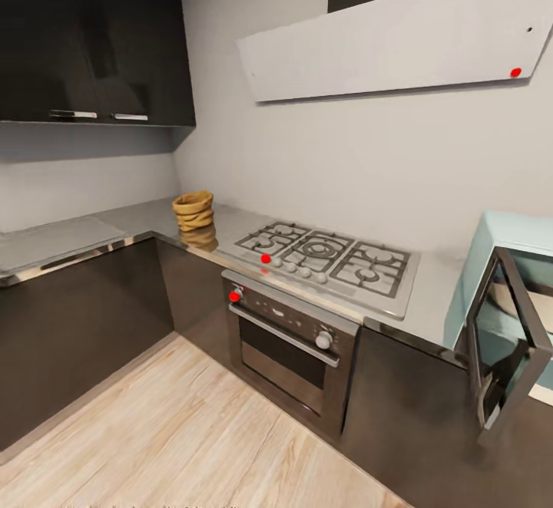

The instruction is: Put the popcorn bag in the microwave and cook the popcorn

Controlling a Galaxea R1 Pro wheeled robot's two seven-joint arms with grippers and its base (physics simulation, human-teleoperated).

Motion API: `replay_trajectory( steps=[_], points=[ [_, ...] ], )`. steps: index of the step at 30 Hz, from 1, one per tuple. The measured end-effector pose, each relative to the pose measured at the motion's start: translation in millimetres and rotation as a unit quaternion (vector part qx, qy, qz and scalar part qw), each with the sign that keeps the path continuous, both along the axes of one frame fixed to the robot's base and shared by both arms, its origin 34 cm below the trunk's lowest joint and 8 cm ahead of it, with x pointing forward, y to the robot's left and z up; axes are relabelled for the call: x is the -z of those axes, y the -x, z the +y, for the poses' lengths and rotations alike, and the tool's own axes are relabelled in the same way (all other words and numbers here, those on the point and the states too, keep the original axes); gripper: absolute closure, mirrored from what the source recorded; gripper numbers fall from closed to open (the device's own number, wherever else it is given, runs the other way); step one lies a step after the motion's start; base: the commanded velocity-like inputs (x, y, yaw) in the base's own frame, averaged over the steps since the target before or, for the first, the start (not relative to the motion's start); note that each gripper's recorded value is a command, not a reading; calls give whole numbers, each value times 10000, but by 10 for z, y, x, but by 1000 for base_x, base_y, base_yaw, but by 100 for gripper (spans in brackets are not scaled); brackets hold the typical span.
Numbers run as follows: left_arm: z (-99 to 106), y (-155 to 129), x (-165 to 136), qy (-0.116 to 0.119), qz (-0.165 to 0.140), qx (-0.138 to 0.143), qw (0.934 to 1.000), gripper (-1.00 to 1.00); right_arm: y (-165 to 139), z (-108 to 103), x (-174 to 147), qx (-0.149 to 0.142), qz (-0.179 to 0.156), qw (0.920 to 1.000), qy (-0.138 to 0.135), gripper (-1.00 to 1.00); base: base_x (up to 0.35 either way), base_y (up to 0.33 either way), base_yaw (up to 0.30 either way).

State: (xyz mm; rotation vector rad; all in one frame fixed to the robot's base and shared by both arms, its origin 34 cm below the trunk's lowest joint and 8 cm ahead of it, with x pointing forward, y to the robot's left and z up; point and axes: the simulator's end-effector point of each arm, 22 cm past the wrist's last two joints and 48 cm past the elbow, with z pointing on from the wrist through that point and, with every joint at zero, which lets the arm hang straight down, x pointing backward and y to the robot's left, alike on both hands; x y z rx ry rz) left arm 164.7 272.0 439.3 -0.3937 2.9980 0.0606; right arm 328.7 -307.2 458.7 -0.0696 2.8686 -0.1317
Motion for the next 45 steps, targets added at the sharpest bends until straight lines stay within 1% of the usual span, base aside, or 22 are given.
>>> replay_trajectory(
  steps=[35, 37, 38, 41, 45],
  points=[
    [0, -32, -2, 0, -42, -1, 10000, -100, -21, 14, -13, -3, -33, 10000, -12, -100, 0, 0, 278],
    [35, -100, -7, -19, -108, -46, 9999, -100, -23, 15, -14, -3, -39, 10000, -14, -100, 0, 0, 278],
    [30, -200, -15, -18, -207, -63, 9998, -100, -27, 15, -16, -4, -44, 10000, -14, -100, 0, 0, 278],
    [11, -247, -20, -7, -268, -78, 9996, -100, -28, 15, -18, -3, -42, 10000, -14, -100, 0, 0, 278],
    [-80, -252, -18, 67, -277, -79, 9996, -100, -27, 14, -18, -4, -36, 10000, -14, -100, 0, 0, 278]
  ],
)
